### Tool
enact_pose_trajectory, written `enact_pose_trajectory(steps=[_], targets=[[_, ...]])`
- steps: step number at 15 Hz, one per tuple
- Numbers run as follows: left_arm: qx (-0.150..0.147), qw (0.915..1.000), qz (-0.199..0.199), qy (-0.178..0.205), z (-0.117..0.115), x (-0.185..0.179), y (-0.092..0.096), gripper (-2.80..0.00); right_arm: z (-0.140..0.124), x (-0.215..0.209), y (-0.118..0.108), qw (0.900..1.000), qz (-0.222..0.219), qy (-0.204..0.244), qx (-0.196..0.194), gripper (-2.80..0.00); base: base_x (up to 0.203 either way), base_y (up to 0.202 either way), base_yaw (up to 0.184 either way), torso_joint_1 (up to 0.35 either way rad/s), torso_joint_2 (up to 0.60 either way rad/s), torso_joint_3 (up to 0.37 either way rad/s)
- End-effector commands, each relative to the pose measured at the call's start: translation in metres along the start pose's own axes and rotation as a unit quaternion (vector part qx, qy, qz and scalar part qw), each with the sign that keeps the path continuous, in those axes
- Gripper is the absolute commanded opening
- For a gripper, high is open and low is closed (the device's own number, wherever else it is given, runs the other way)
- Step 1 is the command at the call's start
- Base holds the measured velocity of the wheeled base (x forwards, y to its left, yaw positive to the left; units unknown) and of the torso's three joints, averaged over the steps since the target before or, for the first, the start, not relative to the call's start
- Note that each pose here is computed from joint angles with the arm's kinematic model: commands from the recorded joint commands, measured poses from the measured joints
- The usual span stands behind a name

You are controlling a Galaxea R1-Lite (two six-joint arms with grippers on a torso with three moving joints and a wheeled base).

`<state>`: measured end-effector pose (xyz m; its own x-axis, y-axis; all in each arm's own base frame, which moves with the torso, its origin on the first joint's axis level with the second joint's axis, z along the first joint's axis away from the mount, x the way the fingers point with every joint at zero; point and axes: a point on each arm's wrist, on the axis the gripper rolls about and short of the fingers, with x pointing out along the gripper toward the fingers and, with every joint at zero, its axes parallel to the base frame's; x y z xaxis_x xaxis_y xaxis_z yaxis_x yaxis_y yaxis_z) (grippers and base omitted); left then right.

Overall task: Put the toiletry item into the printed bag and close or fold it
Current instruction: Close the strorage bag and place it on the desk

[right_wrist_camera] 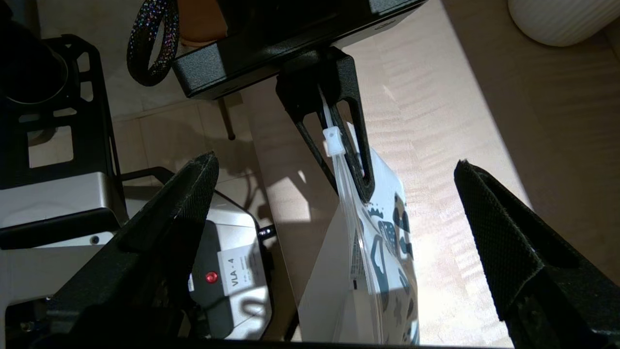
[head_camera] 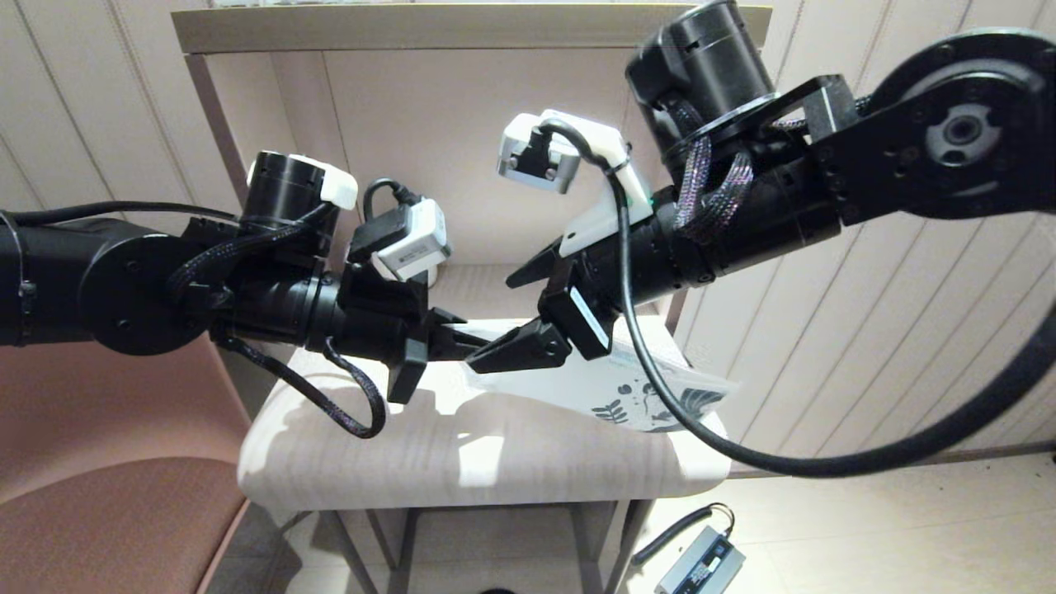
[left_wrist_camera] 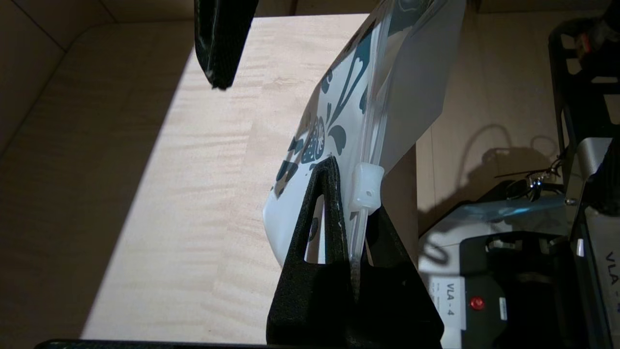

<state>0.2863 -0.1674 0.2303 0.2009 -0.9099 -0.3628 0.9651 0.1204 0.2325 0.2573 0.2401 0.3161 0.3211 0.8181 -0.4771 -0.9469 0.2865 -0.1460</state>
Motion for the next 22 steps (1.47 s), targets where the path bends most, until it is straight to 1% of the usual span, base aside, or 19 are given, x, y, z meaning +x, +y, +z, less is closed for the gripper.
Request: enact_pose_trajectory(steps=[1,8,9,19,22], targets=[[0.001,1.0,-0.002,-0.001,0.0,0.0,0.0,-2.8,-0.002,0.01,0.0,1.0,0.007,0.007,0.0,0.0,0.0,0.0,0.0,0.0,0.0,0.0],[0.001,1.0,-0.002,-0.001,-0.001,0.004,0.003,-2.8,-0.006,0.019,-0.006,1.0,0.004,0.008,0.001,0.0,0.0,0.0,0.0,0.0,0.0,0.0],[0.001,1.0,-0.002,-0.001,-0.001,0.003,0.003,-2.8,-0.007,0.019,-0.007,1.0,0.004,0.009,0.002,-2.8,0.0,0.0,0.0,0.0,0.0,0.0],[0.006,1.0,-0.003,-0.004,0.002,0.002,0.001,-2.8,-0.005,0.024,-0.006,1.0,0.005,0.003,-0.002,-2.8,0.0,0.0,0.0,0.0,0.0,0.0],[0.003,1.0,-0.006,-0.002,0.001,0.003,0.0,-2.8,-0.006,0.025,-0.006,1.0,0.005,0.003,-0.001,-2.8,0.0,0.0,0.0,0.0,0.0,0.0]])
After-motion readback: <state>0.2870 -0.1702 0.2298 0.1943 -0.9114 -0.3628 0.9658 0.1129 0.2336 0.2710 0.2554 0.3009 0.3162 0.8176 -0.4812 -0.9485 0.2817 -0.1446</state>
